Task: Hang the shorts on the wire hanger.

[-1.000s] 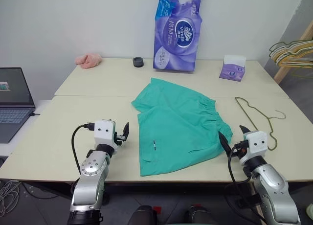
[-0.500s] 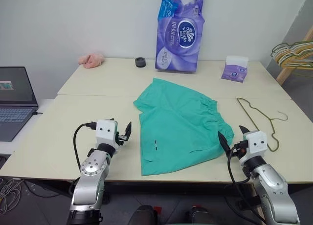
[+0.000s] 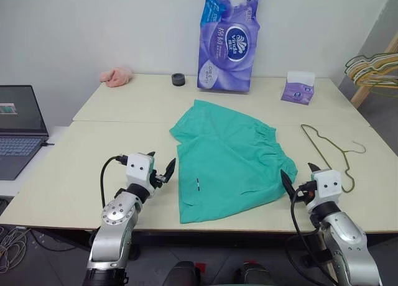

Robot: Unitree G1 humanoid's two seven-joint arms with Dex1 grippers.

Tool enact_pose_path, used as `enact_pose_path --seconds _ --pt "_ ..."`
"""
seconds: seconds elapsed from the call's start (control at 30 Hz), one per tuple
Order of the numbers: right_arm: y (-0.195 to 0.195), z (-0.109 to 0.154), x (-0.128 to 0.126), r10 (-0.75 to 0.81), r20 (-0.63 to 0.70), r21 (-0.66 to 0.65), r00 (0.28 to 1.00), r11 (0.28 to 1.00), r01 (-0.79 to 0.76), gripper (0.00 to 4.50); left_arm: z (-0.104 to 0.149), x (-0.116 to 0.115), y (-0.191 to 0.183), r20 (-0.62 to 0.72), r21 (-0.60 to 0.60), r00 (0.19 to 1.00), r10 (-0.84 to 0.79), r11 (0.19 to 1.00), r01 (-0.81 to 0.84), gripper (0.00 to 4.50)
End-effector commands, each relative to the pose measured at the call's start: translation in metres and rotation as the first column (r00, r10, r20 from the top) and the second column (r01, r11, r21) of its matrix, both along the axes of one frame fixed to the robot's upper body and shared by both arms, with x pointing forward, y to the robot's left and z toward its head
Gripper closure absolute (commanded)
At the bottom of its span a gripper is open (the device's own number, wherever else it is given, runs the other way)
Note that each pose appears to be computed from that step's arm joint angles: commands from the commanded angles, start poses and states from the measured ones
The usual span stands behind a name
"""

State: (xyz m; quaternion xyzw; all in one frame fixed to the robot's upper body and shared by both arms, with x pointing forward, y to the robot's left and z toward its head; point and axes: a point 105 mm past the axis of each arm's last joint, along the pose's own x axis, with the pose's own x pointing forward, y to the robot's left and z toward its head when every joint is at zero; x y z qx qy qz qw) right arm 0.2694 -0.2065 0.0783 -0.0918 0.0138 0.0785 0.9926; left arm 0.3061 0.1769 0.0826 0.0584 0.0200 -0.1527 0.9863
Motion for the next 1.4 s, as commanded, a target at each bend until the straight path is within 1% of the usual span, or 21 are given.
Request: enact_pose_path --seconds 0.03,0.17,0.2,0.27,0.3,0.33,0.43,0.53,0.63,0.67,0.73,0.83,1.0,1.13,1.23,1.37,1.4 --pt "0.003 0.021 0.002 0.015 0.079 -0.018 0.997 1.000 -0.014 0.00 0.022 -0.007 -0.013 0.080 -0.026 0.990 -0.114 0.993 0.117 0.03" --pt "0.012 0.025 -0.001 0.111 0.067 -0.009 0.992 0.994 -0.111 0.00 0.016 -0.019 -0.028 0.037 0.033 0.962 -0.269 0.963 0.268 0.01" --pt "0.017 0.025 -0.003 0.152 0.052 0.000 0.987 0.988 -0.152 0.00 0.014 -0.022 -0.031 0.020 0.046 0.950 -0.311 0.950 0.309 0.01" --pt "0.033 0.024 -0.011 0.297 0.002 -0.005 0.955 0.955 -0.297 0.00 0.009 -0.031 -0.042 -0.037 0.086 0.897 -0.440 0.893 0.442 0.01" --pt "0.038 0.024 -0.013 0.342 -0.014 -0.008 0.939 0.939 -0.342 0.00 0.009 -0.033 -0.044 -0.053 0.099 0.877 -0.478 0.871 0.481 0.01" --pt "0.046 0.025 -0.019 0.416 -0.043 0.003 0.908 0.909 -0.416 0.00 0.008 -0.038 -0.048 -0.087 0.108 0.836 -0.541 0.830 0.548 0.01" --pt "0.067 0.026 -0.047 0.619 -0.160 0.066 0.769 0.784 -0.617 0.00 0.006 -0.047 -0.052 -0.189 0.111 0.725 -0.663 0.719 0.686 0.01" --pt "0.073 0.023 -0.067 0.696 -0.253 0.095 0.672 0.709 -0.698 0.00 -0.001 -0.047 -0.050 -0.257 0.116 0.678 -0.689 0.674 0.729 0.01" --pt "0.076 0.019 -0.086 0.739 -0.339 0.077 0.582 0.639 -0.766 0.00 -0.017 -0.048 -0.051 -0.335 0.193 0.620 -0.709 0.593 0.782 0.01" --pt "0.076 0.018 -0.088 0.741 -0.352 0.065 0.572 0.629 -0.775 0.00 -0.022 -0.046 -0.052 -0.351 0.220 0.611 -0.709 0.572 0.790 0.01" --pt "0.076 0.019 -0.087 0.734 -0.351 0.037 0.581 0.631 -0.775 0.00 -0.027 -0.045 -0.057 -0.365 0.247 0.592 -0.719 0.539 0.806 0.01" --pt "0.077 0.023 -0.082 0.721 -0.320 0.023 0.615 0.655 -0.756 0.00 -0.033 -0.044 -0.066 -0.373 0.245 0.570 -0.732 0.515 0.822 0.01" --pt "0.080 0.022 -0.084 0.712 -0.308 0.004 0.631 0.664 -0.747 0.00 -0.043 -0.031 -0.072 -0.379 0.286 0.596 -0.708 0.523 0.803 0.01" --pt "0.078 0.019 -0.085 0.704 -0.315 -0.022 0.637 0.665 -0.746 0.00 -0.046 -0.028 -0.072 -0.383 0.278 0.596 -0.705 0.528 0.803 0.01" --pt "0.075 0.020 -0.081 0.689 -0.302 -0.059 0.659 0.676 -0.734 0.00 -0.051 -0.027 -0.072 -0.393 0.283 0.598 -0.699 0.527 0.802 0.61" --pt "0.071 0.020 -0.076 0.679 -0.304 -0.106 0.668 0.673 -0.732 0.00 -0.057 -0.031 -0.073 -0.412 0.281 0.584 -0.699 0.513 0.811 1.76" --pt "0.070 0.020 -0.075 0.677 -0.305 -0.121 0.670 0.670 -0.732 0.00 -0.059 -0.032 -0.072 -0.416 0.281 0.583 -0.699 0.510 0.813 2.11"
